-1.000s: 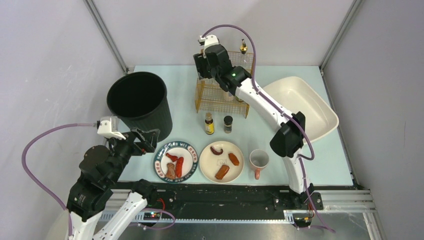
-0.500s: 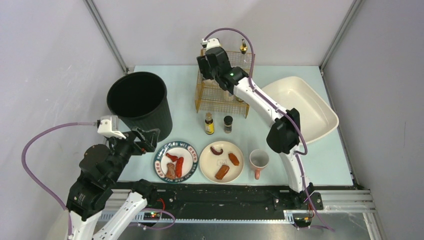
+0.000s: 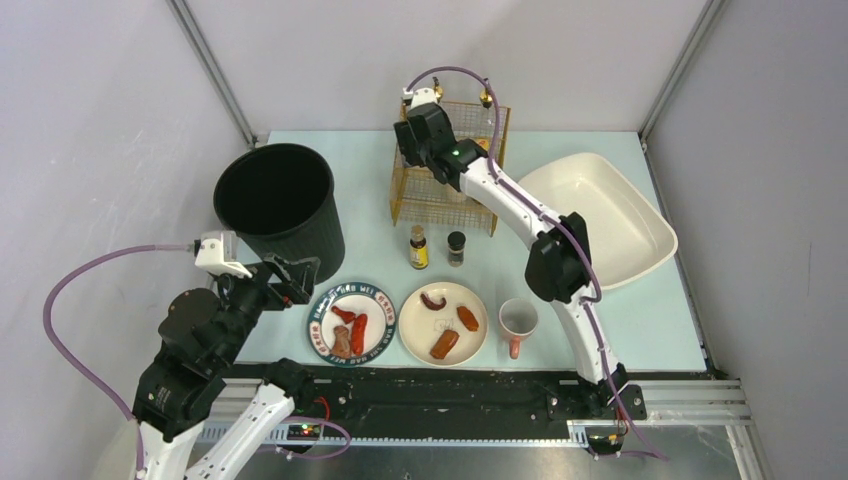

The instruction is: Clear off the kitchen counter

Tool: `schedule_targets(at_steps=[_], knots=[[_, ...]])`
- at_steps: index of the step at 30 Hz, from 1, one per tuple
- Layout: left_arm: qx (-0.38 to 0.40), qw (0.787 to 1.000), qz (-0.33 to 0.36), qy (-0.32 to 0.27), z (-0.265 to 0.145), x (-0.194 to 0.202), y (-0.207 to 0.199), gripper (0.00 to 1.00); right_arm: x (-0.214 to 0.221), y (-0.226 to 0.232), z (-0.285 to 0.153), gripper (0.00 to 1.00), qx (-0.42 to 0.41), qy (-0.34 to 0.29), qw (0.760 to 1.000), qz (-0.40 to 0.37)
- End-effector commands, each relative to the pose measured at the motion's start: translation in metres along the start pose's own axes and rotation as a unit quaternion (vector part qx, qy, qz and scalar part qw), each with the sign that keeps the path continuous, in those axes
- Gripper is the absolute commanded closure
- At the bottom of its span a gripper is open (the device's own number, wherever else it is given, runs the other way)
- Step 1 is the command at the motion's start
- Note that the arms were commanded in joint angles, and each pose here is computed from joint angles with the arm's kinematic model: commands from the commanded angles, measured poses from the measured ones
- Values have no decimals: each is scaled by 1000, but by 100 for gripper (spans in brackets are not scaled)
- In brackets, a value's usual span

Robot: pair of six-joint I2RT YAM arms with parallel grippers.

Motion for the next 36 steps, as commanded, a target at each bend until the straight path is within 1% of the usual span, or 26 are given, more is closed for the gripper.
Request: schedule_targets(at_steps=[1,13,18,20,22,23,24,26,29,30,33,36], knots=[[2,1000,1,-13,-3,-8,-2,2,-17,-8,4,100,25,-28,999,23],[2,1000,0,-15,-6,-8,-1,2,18,-4,26,100,36,11,999,34],[1,1000,1,-16,-7,-9,0,2,25,-3,30,95,38,17,998,41],[1,1000,1,-15,-7,-9,0,2,27,-3,32,92,41,19,998,41],[1,1000,2,-14,-7,-8,0,2,31,-4,33,83,44,24,998,41],[1,1000,2,-14,-7,-8,0,2,31,-5,33,76,45,25,998,42],[1,1000,2,-13,-7,-8,0,2,32,-5,34,73,46,26,998,43],[0,1000,2,-13,-6,-8,0,2,32,-5,33,64,45,26,998,44],[0,1000,1,-11,-6,-6,0,2,29,-5,32,59,43,23,998,46],[1,1000,0,-11,-6,-6,0,2,27,-6,31,56,42,21,998,46],[0,1000,0,-11,-6,-6,0,2,23,-5,29,51,39,18,998,48],[2,1000,0,-13,-7,-7,0,2,20,-5,27,44,36,15,998,49]])
Point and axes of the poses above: each gripper's point midway between its finger pads, its own z axis out along the fingers, its own y axis along the line the jaws close on, x = y × z, the point moved 2 cm from there along -z, back along the fingers, and after that the axes turned 4 degrees about -z, right-handed, at the moved point
